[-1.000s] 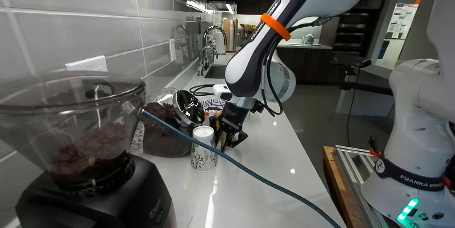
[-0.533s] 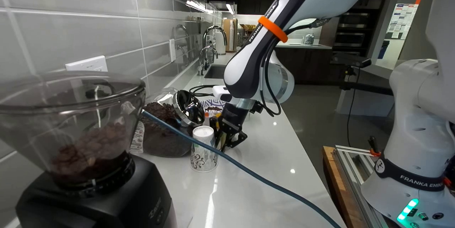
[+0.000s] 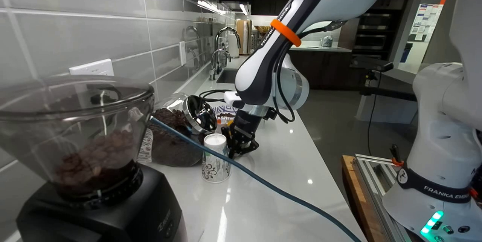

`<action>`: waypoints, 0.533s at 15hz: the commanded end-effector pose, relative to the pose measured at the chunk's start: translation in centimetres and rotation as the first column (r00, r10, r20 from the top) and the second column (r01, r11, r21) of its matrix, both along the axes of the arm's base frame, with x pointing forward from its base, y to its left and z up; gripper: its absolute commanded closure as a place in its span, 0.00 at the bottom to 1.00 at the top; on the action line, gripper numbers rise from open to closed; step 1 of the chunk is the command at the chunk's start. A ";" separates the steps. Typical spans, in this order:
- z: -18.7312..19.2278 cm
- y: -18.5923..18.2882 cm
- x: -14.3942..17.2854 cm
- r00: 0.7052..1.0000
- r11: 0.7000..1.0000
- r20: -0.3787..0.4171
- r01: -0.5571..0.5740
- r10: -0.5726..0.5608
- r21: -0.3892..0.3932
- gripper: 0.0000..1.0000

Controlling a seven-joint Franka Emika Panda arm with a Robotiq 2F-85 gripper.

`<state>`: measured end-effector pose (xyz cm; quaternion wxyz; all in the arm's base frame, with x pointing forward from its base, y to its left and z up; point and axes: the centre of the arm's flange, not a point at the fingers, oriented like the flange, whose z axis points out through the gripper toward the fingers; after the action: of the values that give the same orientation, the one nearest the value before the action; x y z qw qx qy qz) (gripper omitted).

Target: Move the pear backwards

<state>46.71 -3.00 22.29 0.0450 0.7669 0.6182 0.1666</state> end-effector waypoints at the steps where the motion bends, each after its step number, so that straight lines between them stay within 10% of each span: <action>1: 0.5 -0.2 -0.8 1.000 1.000 0.015 0.003 -0.003 0.025 0.99; 8: 5.4 -2.9 -4.9 0.993 0.977 0.048 0.094 -0.105 0.191 0.99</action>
<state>45.07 -4.70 24.98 0.0189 0.7919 0.5744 0.2063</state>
